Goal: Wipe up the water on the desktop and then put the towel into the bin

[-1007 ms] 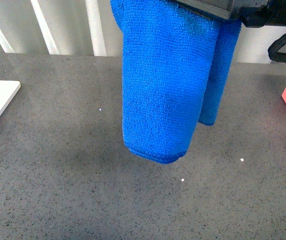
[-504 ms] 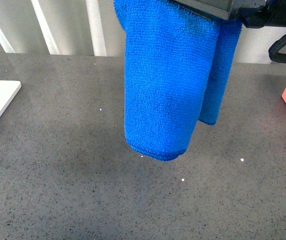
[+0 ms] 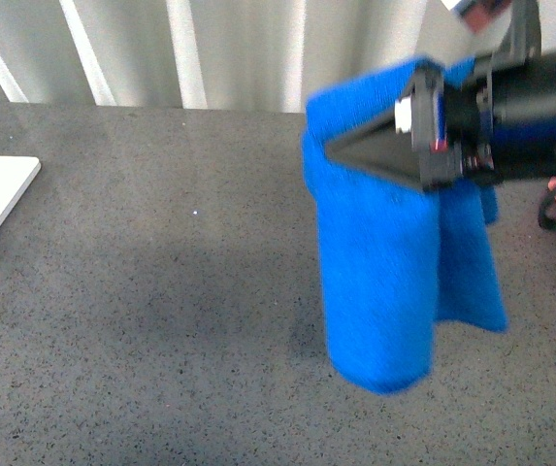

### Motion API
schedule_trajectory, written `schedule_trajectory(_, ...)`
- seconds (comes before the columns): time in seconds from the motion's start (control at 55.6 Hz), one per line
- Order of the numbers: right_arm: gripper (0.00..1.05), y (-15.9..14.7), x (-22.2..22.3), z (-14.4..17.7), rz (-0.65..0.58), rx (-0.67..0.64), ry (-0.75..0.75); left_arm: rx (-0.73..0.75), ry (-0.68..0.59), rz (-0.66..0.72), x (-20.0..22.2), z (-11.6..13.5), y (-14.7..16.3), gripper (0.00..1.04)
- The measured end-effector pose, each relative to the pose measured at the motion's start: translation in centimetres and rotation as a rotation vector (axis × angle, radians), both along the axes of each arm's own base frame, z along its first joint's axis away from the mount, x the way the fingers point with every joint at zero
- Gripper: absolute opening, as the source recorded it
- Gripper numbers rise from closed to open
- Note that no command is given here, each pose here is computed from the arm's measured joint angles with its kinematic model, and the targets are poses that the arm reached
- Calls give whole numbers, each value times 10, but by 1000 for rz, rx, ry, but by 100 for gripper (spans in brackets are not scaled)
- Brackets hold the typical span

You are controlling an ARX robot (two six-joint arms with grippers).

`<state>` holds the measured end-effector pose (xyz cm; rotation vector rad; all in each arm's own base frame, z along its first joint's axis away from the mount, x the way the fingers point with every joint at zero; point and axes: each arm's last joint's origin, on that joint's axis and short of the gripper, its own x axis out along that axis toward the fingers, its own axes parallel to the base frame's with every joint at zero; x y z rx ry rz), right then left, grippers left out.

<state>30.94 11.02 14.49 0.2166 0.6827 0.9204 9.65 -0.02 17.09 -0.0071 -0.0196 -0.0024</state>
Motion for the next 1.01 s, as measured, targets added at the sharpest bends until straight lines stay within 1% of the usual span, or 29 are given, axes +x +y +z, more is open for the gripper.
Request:
schedule_trajectory(0.072, 5, -9, -5, -14, -15, -163, 100, 0, 0, 0, 0, 0, 0, 68)
schedule_trajectory(0.09, 5, -13, -6, -19, -11, -221, 125, 0, 0, 0, 0, 0, 0, 73)
schedule_trajectory(0.144, 5, -20, -5, -29, -6, -319, 183, 0, 0, 0, 0, 0, 0, 84)
schedule_trajectory(0.252, 5, -28, -1, -45, 7, -451, 237, 1, 0, 0, 0, 0, 0, 99)
schedule_trajectory(0.342, 5, -31, 6, -61, 10, -535, 254, 2, 0, 0, 0, 0, 0, 97)
schedule_trajectory(0.45, 5, -29, 20, -81, 4, -620, 255, 2, 0, 0, 0, 0, 0, 98)
schedule_trajectory(0.522, 5, -26, 30, -91, 4, -647, 252, 2, 0, 0, 0, 0, 0, 98)
schedule_trajectory(0.665, 5, -14, 56, -98, -5, -711, 227, 2, -1, 0, 0, 0, 0, 98)
schedule_trajectory(0.737, 5, -4, 71, -98, -6, -748, 199, 2, -1, 0, 0, 0, 0, 98)
schedule_trajectory(0.791, 5, 9, 87, -96, -5, -784, 162, 2, -1, 0, 0, 0, 0, 98)
schedule_trajectory(1.007, 5, 46, 119, -87, 14, -802, 75, 2, -1, 0, 0, 0, 0, 98)
